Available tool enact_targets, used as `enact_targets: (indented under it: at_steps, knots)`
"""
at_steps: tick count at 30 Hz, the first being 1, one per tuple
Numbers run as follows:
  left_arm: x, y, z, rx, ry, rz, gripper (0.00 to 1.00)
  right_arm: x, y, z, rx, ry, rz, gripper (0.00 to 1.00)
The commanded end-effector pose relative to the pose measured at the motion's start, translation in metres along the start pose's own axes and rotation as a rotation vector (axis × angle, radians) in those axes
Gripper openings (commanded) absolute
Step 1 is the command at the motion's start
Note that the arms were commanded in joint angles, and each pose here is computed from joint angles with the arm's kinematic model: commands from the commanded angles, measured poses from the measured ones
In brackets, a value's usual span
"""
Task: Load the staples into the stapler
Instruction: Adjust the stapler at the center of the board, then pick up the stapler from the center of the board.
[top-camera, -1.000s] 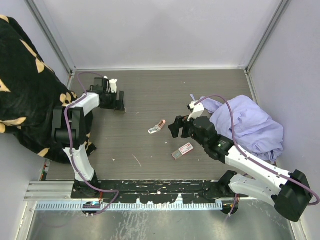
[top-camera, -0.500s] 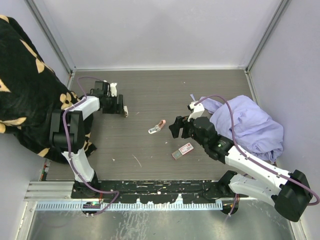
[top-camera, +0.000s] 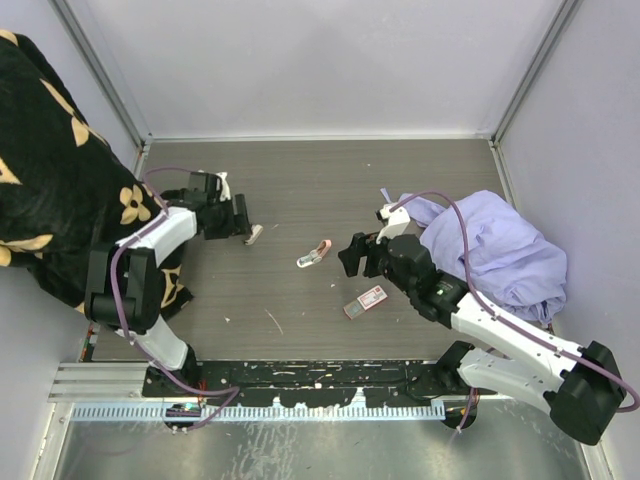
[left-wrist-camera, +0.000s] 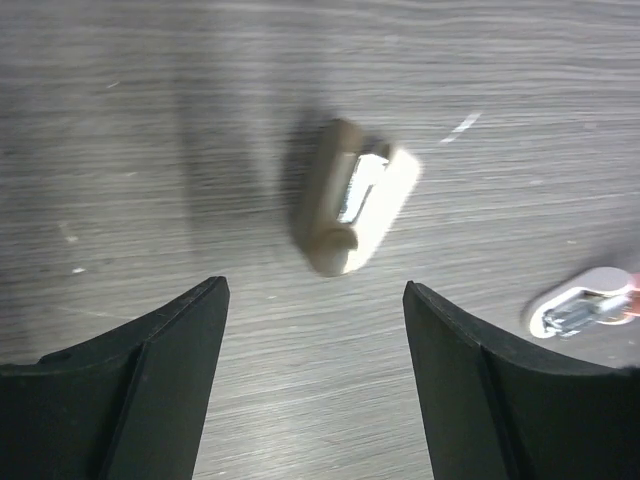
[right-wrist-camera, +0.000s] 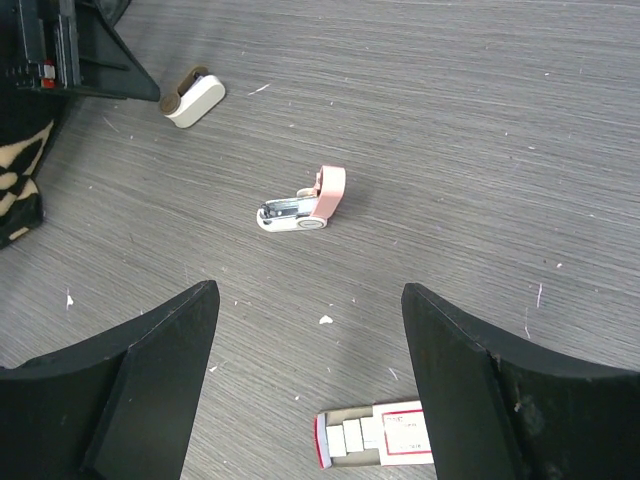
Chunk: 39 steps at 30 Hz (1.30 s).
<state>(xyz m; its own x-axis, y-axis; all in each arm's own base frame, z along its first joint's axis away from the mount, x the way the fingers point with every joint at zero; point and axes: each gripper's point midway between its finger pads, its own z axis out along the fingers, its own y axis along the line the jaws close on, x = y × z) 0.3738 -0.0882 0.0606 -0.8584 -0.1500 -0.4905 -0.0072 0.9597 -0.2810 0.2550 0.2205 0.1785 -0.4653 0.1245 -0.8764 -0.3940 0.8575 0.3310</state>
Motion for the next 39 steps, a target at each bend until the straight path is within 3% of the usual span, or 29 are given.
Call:
enact_targets:
  at_steps: [1,8,20,32,39]
  knots:
    - [-0.030,-0.057,-0.014,0.074,-0.147,0.067,0.73,-0.020,0.005,-0.005,-0.015,-0.075,0.031,0.80]
    - [-0.029,-0.045,0.009,-0.105,-0.108,0.138,0.76,-0.020,0.002,-0.010,-0.011,-0.084,0.036,0.80]
    - [-0.028,-0.041,0.036,-0.235,-0.074,0.226,0.75,-0.019,0.001,-0.007,0.000,-0.077,0.034,0.80]
    - [-0.013,-0.021,0.044,-0.315,-0.034,0.220,0.46,-0.017,0.001,-0.003,0.005,-0.065,0.036,0.80]
    - [-0.020,-0.025,0.015,-0.293,-0.143,0.154,0.24,-0.019,0.008,-0.001,-0.023,-0.055,0.043,0.80]
